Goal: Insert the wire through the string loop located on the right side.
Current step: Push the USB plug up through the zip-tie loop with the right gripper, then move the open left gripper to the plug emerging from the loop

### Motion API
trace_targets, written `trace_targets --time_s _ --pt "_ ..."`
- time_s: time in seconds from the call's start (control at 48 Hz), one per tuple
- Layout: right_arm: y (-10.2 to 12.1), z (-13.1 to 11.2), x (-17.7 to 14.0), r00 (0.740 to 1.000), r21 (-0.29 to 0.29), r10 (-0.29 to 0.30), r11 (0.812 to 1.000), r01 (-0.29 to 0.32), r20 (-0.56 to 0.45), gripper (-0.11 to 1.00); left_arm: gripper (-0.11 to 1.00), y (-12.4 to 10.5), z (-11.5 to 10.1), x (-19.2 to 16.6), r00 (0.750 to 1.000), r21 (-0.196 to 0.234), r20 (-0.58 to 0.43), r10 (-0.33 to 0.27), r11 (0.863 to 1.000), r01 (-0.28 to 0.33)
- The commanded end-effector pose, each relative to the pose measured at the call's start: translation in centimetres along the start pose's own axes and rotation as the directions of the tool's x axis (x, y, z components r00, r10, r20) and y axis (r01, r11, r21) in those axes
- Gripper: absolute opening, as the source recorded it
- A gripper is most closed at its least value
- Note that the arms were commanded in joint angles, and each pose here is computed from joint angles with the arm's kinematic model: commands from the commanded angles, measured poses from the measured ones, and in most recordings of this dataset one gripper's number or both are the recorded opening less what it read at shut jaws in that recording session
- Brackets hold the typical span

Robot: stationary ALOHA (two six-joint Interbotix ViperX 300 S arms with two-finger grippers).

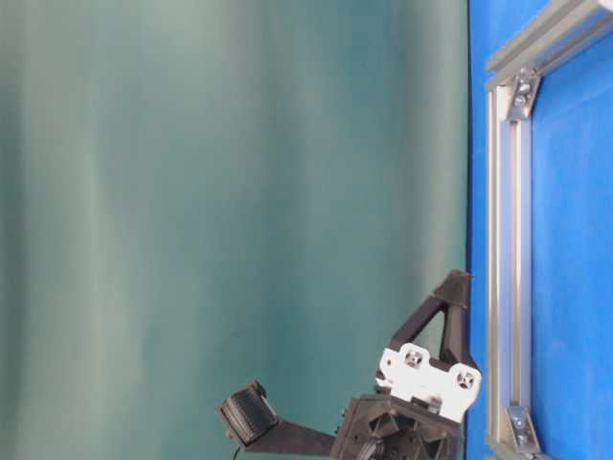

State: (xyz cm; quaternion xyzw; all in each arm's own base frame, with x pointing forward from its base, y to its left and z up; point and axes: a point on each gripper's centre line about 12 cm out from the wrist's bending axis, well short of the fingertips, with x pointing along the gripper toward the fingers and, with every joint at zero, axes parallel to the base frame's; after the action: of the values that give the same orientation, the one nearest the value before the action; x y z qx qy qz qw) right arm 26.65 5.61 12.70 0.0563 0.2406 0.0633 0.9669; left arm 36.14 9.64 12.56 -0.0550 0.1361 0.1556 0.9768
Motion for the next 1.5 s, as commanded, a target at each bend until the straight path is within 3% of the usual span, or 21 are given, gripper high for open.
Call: trace_targets --time_s 0.0,0.438,0.626,0.813,1.084,1.48 --pt "0.0 1.3 0.8 0.999 0.006 -0.002 1.0 0.002 0.037 -0.03 0.0 -0.2 1.4 -0.3 0.999 0.001 0.041 -0.008 1.0 0.008" --pt "0.1 1.6 1.5 0.999 0.007 -0.003 1.0 0.003 0.038 -0.03 0.0 -0.5 1.1 -0.5 0.999 0.004 0.034 -0.017 1.0 0.016" --pt "0.1 1.7 1.5 0.999 0.007 -0.003 1.0 0.003 0.039 -0.03 0.0 -3.1 0.7 -0.8 0.996 0.022 0.024 -0.084 0.996 0.084" --pt "0.1 1.7 1.5 0.999 0.007 -0.003 1.0 0.003 0.039 -0.03 0.0 -8.3 -0.1 -2.0 0.975 0.06 0.004 -0.22 0.974 0.22" --pt "0.0 1.7 1.5 0.999 0.008 -0.006 1.0 0.005 0.04 -0.03 0.0 -14.3 -1.3 -4.2 0.924 0.106 -0.027 -0.381 0.918 0.382" --pt "0.0 1.7 1.5 0.999 0.008 -0.006 1.0 0.005 0.04 -0.03 0.0 -16.3 0.1 -2.1 0.917 0.107 -0.027 -0.397 0.911 0.398"
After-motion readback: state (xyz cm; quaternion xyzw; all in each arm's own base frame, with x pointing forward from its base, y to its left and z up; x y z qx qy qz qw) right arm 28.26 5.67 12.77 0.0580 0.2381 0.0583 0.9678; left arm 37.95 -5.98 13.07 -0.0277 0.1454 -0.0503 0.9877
